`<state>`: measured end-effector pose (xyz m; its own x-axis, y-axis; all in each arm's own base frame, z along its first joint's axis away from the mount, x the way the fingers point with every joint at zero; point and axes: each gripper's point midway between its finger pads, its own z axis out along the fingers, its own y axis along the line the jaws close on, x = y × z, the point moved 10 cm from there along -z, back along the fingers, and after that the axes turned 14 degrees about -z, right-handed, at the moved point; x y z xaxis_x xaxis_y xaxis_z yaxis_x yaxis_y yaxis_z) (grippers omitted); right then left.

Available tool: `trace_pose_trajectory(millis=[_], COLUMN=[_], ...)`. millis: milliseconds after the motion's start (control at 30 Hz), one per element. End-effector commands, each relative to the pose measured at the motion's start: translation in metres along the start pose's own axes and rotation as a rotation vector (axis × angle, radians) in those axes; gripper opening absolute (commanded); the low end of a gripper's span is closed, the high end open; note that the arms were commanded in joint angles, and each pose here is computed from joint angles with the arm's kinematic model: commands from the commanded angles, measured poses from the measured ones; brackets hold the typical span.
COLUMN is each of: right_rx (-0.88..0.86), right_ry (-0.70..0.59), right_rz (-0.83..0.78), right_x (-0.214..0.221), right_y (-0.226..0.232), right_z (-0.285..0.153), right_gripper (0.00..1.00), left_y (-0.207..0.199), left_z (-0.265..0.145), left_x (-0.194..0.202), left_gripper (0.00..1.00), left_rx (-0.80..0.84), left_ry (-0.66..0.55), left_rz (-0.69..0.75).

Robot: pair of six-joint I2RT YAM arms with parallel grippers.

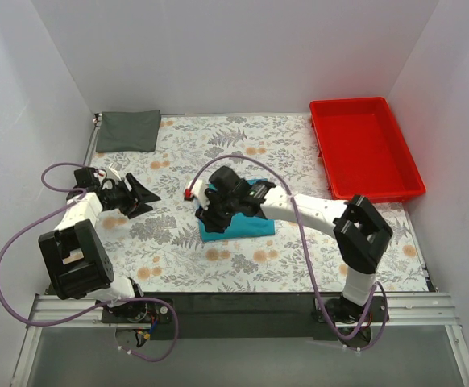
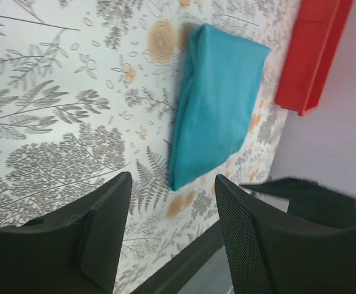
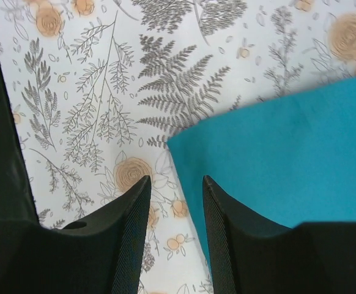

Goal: Fold and stack the t-shirts
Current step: Fold the tshirt

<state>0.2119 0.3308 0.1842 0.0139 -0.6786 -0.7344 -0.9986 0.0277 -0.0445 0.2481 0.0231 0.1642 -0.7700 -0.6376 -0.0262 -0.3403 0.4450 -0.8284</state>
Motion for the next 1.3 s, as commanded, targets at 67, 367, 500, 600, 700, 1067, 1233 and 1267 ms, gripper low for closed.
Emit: trace_pose_trajectory(millis=[67,367,500,600,700,1067,1233,1267], right_rx=[0.087,0.07,0.059,0.062,0.061,0.055,0.07,0.071], right_ry=[0.159,0.229,0.26,0.29,0.298,0.227,0.111,0.088], right_rz=[-0.189,-0.246,-0.251,-0.252,-0.256,-0.187,-0.161,-0.163], right_x=[-0.005,0.003,0.017,0.03,0.035,0.029,0.002,-0.003], right_y=[0.023,0.035,0.037,0.037,0.038,0.021,0.008,0.007], right_z=[0.033,0.072,0.085,0.092,0.092,0.075,0.056,0.052], right_gripper=[0.45,0.44,0.44,0.42,0.37,0.01,0.01,0.01], left_y=[-0.004,-0.002,-0.002,0.001,0.003,0.005,0.005,0.006], left_z=[-0.009,-0.008,-0.007,-0.005,-0.002,0.003,0.017,0.021], left_x=[-0.001,-0.001,-0.001,0.001,0.0,0.009,0.015,0.019], left_gripper=[0.57,0.57,0.57,0.57,0.57,0.61,0.66,0.7], left_rx=[-0.085,-0.081,-0.077,-0.073,-0.068,-0.022,0.004,0.005], left_ry=[-0.105,-0.112,-0.115,-0.113,-0.103,-0.084,-0.045,-0.026], left_rz=[0.014,0.027,0.025,-0.002,-0.017,-0.039,-0.066,-0.071])
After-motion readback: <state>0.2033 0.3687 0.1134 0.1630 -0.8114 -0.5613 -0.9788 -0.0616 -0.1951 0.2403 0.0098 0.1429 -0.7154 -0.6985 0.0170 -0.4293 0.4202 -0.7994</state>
